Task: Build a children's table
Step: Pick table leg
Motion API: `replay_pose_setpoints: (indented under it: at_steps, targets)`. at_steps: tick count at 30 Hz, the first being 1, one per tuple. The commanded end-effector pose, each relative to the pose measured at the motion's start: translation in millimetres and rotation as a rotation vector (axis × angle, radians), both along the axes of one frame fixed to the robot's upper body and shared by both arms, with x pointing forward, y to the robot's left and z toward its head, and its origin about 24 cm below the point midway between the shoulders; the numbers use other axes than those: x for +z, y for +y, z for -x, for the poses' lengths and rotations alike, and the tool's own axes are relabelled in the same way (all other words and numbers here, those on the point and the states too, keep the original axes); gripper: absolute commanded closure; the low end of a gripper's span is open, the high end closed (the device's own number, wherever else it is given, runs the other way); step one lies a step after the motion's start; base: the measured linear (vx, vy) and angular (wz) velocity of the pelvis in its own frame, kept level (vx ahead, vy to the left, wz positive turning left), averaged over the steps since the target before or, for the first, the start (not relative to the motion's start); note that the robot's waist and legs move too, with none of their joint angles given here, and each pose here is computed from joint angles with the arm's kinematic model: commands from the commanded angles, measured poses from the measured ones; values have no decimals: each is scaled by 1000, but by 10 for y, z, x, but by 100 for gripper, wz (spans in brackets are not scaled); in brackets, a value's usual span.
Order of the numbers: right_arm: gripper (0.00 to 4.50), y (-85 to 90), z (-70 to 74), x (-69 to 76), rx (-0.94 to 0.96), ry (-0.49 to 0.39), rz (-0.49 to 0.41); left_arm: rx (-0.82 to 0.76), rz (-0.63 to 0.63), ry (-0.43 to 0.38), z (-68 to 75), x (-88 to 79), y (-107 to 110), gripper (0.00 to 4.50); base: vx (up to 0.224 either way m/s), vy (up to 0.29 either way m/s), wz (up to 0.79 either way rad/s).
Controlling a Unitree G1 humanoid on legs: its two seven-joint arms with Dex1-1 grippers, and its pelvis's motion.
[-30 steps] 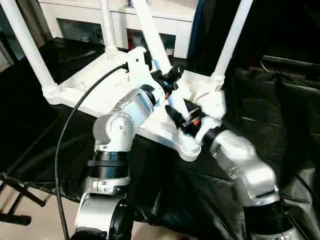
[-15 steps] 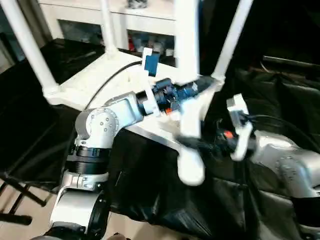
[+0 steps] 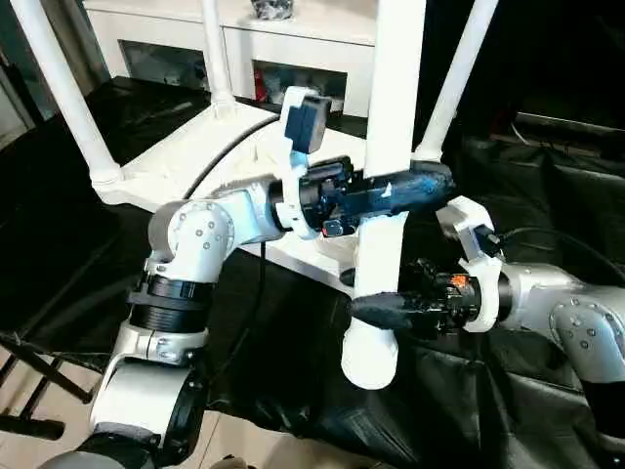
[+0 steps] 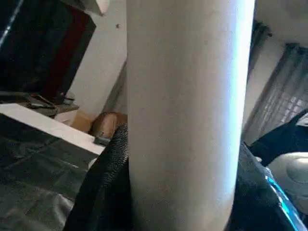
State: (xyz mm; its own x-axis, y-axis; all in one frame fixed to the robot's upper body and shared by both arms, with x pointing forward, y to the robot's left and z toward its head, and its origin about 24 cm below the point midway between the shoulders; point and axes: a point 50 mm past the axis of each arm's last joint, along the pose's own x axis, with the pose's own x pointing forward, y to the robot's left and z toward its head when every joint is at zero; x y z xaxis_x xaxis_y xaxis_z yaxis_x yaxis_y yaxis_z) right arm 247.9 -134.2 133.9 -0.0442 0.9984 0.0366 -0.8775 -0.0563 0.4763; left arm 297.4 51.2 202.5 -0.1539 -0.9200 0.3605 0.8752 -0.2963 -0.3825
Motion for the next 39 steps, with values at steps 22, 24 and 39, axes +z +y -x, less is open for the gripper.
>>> replay_pose_setpoints:
  at_steps: [22,24,39]
  targets:
    - [264,72,-362,-83,-448,-135,84,573,-293,-75,-389,-201,44,155,0,0,0]
    - [264,71,-445,-103,-567,-174,121,712,-387,-79,-432,-260,66,155,0,0,0]
    - [264,262,-463,-21,-801,-247,119,1107,-335,52,-470,-242,-75,257,0,0,0]
